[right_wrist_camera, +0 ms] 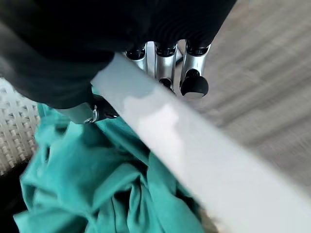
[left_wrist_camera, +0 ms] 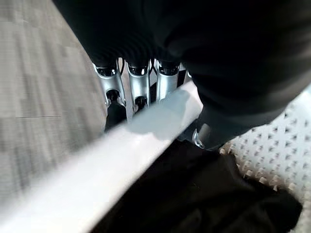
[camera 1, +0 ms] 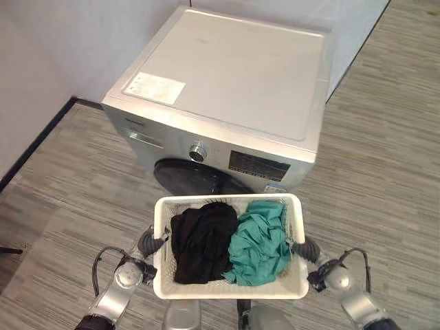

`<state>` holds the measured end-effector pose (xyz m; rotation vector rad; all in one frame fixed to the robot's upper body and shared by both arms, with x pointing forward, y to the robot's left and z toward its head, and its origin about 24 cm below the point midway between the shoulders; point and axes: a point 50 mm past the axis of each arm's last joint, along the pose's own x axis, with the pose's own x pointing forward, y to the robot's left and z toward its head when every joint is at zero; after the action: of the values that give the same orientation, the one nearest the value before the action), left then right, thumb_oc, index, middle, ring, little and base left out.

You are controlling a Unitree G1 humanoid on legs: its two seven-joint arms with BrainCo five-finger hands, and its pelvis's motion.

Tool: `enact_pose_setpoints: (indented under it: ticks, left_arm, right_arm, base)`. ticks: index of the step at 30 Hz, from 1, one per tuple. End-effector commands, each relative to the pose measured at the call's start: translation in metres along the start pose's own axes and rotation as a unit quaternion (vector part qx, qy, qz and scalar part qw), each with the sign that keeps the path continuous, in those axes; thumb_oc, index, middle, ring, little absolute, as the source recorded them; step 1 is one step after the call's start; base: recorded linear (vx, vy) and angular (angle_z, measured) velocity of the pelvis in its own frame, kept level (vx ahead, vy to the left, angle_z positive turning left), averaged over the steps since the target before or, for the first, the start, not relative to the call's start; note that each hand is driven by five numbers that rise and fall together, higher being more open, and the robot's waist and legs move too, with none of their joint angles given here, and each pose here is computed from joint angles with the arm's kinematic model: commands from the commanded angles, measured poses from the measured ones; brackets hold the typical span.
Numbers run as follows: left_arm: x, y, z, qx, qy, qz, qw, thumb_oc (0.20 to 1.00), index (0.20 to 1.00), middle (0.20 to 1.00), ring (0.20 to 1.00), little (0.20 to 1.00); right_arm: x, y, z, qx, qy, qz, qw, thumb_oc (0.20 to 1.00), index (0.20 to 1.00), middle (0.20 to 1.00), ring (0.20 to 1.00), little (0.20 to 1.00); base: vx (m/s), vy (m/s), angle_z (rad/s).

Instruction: Grab the laundry basket,head to the washer,open it,put in the laundry and shut it.

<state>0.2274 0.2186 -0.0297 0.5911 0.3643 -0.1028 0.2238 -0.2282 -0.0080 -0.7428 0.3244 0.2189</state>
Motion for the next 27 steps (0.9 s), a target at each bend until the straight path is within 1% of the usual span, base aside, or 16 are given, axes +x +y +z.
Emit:
enact_pose_setpoints:
  ticks: [1,4,8,10,11,12,13,15,19,20,21,23,24,25,26,27]
  left_arm:
    - [0.012,0.018,0.077,0.016,-0.173,0.039,0.984,0.2,0.2,0.2,0.2,0.2]
    - [0.007,0.022,0.082,0.037,-0.189,0.048,0.98,0.2,0.2,0.2,0.2,0.2]
    - [-0.007,0.056,0.096,0.09,-0.234,0.101,0.963,0.2,0.2,0.2,0.2,0.2]
    - [-0.019,0.081,0.103,0.124,-0.254,0.146,0.948,0.2,0.2,0.2,0.2,0.2]
    - [-0.02,0.082,0.102,0.124,-0.253,0.146,0.948,0.2,0.2,0.2,0.2,0.2]
    - [-0.026,0.091,0.105,0.133,-0.262,0.162,0.942,0.2,0.2,0.2,0.2,0.2]
    - [-0.041,0.107,0.11,0.143,-0.277,0.181,0.933,0.2,0.2,0.2,0.2,0.2]
    - [-0.048,0.112,0.112,0.148,-0.282,0.186,0.929,0.2,0.2,0.2,0.2,0.2]
    - [-0.086,0.139,0.118,0.163,-0.299,0.211,0.916,0.2,0.2,0.2,0.2,0.2]
    - [-0.104,0.15,0.119,0.162,-0.305,0.221,0.912,0.2,0.2,0.2,0.2,0.2]
    - [-0.105,0.15,0.119,0.161,-0.304,0.22,0.913,0.2,0.2,0.2,0.2,0.2]
    - [-0.118,0.159,0.12,0.156,-0.308,0.23,0.91,0.2,0.2,0.2,0.2,0.2]
    - [-0.119,0.158,0.12,0.154,-0.307,0.229,0.911,0.2,0.2,0.2,0.2,0.2]
    - [-0.123,0.163,0.123,0.158,-0.312,0.24,0.906,0.2,0.2,0.2,0.2,0.2]
    - [-0.126,0.166,0.127,0.152,-0.322,0.238,0.903,0.2,0.2,0.2,0.2,0.2]
    - [-0.122,0.166,0.13,0.147,-0.327,0.234,0.904,0.2,0.2,0.2,0.2,0.2]
  right_arm:
    - [-0.012,-0.003,0.03,0.0,-0.093,-0.011,0.996,0.2,0.2,0.2,0.2,0.2]
    - [-0.024,-0.01,0.028,0.004,-0.096,-0.026,0.995,0.2,0.2,0.2,0.2,0.2]
    - [-0.04,-0.025,0.041,0.009,-0.133,-0.052,0.99,0.2,0.2,0.2,0.2,0.2]
    - [-0.048,-0.036,0.051,0.01,-0.159,-0.065,0.985,0.2,0.2,0.2,0.2,0.2]
    - [-0.048,-0.035,0.051,0.01,-0.159,-0.064,0.985,0.2,0.2,0.2,0.2,0.2]
    - [-0.052,-0.04,0.053,0.012,-0.167,-0.069,0.984,0.2,0.2,0.2,0.2,0.2]
    - [-0.062,-0.048,0.057,0.014,-0.182,-0.072,0.981,0.2,0.2,0.2,0.2,0.2]
    - [-0.067,-0.051,0.058,0.014,-0.185,-0.07,0.98,0.2,0.2,0.2,0.2,0.2]
    - [-0.091,-0.072,0.057,0.015,-0.188,-0.07,0.98,0.2,0.2,0.2,0.2,0.2]
    - [-0.103,-0.086,0.055,0.019,-0.182,-0.077,0.98,0.2,0.2,0.2,0.2,0.2]
    - [-0.104,-0.085,0.055,0.02,-0.182,-0.076,0.98,0.2,0.2,0.2,0.2,0.2]
    - [-0.114,-0.102,0.056,0.006,-0.18,-0.09,0.98,0.2,0.2,0.2,0.2,0.2]
    - [-0.115,-0.103,0.056,0.007,-0.18,-0.089,0.98,0.2,0.2,0.2,0.2,0.2]
    - [-0.118,-0.112,0.058,-0.006,-0.182,-0.098,0.978,0.2,0.2,0.2,0.2,0.2]
    - [-0.12,-0.129,0.064,-0.029,-0.189,-0.114,0.975,0.2,0.2,0.2,0.2,0.2]
    - [-0.117,-0.135,0.067,-0.039,-0.192,-0.121,0.973,0.2,0.2,0.2,0.2,0.2]
  base:
    - [0.0,0.255,0.37]
    - [0.01,0.291,0.35]
    - [-0.07,0.25,-0.22]
    - [-0.06,0.153,-0.38]
    - [-0.04,0.085,-0.56]
    - [-0.04,0.061,-0.6]
    - [-0.04,0.061,-0.56]
    - [-0.02,0.039,-0.51]
    - [0.04,0.027,-0.3]
    - [0.03,0.007,-0.28]
    - [0.03,0.0,-0.19]
    - [0.05,-0.001,-0.08]
    - [0.03,-0.008,-0.02]
    - [0.03,-0.017,0.06]
    - [0.04,-0.027,0.07]
    - [0.04,-0.039,0.06]
